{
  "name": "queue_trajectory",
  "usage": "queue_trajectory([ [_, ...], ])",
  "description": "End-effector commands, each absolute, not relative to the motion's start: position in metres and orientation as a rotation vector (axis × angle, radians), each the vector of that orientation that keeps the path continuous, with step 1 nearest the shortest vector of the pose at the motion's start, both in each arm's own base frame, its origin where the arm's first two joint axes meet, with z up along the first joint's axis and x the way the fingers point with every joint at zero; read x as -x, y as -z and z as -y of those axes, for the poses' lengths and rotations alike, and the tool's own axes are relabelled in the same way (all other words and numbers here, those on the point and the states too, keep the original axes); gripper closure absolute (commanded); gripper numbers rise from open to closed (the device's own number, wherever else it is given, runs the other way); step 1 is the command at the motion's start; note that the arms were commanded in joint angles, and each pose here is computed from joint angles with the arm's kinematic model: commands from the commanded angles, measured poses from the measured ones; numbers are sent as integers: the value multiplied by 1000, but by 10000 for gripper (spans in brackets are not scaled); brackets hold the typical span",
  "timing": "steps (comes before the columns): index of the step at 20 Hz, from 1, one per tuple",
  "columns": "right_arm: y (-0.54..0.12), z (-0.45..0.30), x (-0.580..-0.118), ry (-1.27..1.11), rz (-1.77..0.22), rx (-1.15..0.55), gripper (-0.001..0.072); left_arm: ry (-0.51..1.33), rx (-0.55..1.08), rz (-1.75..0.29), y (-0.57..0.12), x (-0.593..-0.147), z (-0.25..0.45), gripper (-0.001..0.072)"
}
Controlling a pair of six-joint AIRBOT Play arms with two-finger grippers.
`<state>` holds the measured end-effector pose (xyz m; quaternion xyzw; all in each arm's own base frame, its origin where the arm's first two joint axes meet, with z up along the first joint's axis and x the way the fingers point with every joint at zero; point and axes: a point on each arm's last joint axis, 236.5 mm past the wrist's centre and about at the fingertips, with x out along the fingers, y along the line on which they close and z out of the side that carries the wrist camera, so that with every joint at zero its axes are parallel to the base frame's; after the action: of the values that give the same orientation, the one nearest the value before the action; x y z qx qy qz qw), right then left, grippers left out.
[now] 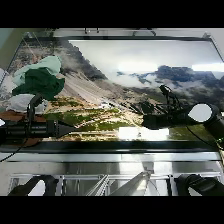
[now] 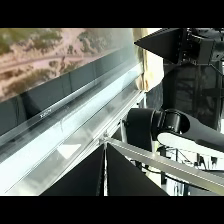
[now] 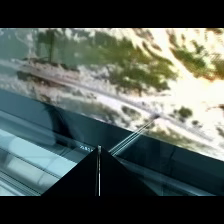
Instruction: Fold the shirts.
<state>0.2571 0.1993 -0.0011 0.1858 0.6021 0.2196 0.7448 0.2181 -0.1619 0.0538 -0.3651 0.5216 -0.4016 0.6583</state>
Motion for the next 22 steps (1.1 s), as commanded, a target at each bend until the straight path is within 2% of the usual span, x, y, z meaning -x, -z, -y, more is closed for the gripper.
queue_trajectory([
  [1, 1, -199, -257, -481, -1320, -406, 682, 909, 825, -1181, -54, -218, 162, 694],
  [4, 1, -199, -257, -481, -1320, -406, 682, 922, 801, -1167, -61, -221, 160, 712],
  [6, 1, -200, -257, -481, -1320, -407, 682, 890, 729, -1061, -95, -251, 146, 713],
  [7, 1, -199, -257, -481, -1320, -406, 682, 816, 678, -985, -112, -276, 128, 711],
  [8, 1, -200, -257, -481, -1320, -407, 682, 702, 601, -904, -130, -305, 102, 567],
  [9, 1, -199, -257, -481, -1320, -406, 682, 577, 554, -834, -148, -334, 74, 311],
  [10, 1, -200, -257, -481, -1320, -407, 682, 471, 500, -763, -165, -360, 46, -10],
  [13, 1, -200, -257, -481, -1320, -407, 682, 296, 311, -615, -209, -435, -16, -10],
  [15, 1, -200, -257, -481, -1320, -407, 682, 221, 166, -643, -197, -488, -49, -10],
  [19, -2, -199, -270, -467, -1264, -418, 682, 228, 50, -774, -107, -592, -65, -7],
  [22, -2, -199, -271, -466, -1259, -420, 682, 202, -55, -799, -28, -650, -61, -5],
])
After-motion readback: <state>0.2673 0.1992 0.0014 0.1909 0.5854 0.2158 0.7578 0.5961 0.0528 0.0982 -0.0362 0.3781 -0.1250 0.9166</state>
